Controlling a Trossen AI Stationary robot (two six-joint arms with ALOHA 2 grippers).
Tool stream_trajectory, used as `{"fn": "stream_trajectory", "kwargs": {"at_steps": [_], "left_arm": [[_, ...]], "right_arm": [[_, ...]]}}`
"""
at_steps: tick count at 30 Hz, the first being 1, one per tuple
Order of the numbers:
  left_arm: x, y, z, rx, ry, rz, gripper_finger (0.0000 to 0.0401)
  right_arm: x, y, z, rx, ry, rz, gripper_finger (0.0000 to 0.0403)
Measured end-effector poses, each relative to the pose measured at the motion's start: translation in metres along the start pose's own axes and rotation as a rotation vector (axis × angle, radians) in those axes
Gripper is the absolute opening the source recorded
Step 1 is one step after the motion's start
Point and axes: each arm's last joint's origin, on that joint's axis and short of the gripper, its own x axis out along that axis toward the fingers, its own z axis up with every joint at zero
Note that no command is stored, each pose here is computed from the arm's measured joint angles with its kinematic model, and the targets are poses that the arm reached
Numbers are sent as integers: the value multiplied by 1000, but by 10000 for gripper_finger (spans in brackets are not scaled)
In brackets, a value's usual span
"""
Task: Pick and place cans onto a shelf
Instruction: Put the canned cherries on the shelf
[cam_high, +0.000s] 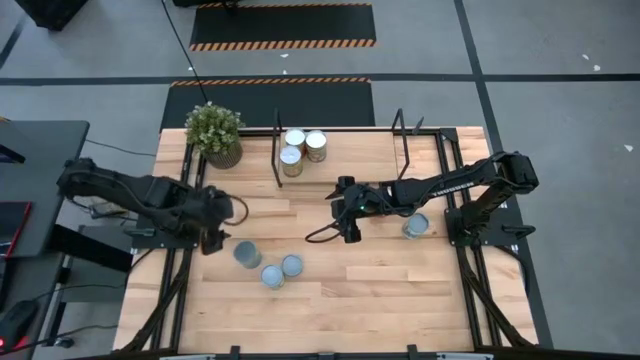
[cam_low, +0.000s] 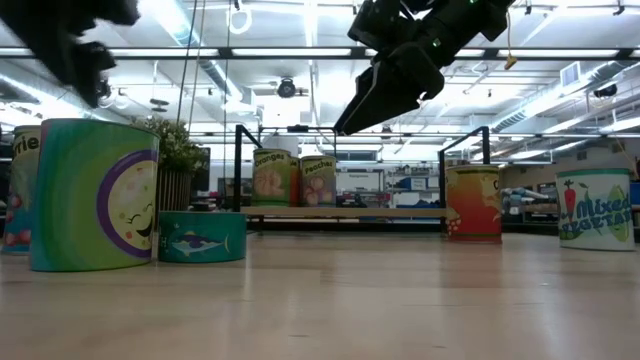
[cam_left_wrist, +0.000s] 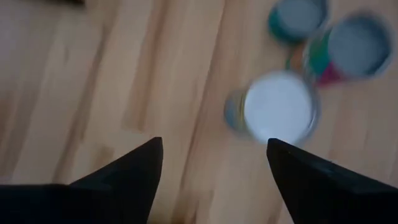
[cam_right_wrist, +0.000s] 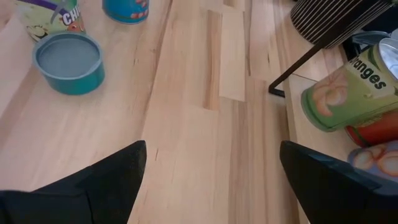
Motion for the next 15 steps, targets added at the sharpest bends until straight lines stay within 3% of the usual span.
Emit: {"fn": "stream_trajectory", "kwargs": {"at_steps": [8, 15], "left_arm": [[41, -17, -25, 144, 243, 61, 284], [69, -39, -16, 201, 217, 42, 302]], "right_arm": [[0, 0, 0, 0, -5, 7, 377], [0, 0, 1, 2, -12, 5, 377]]}}
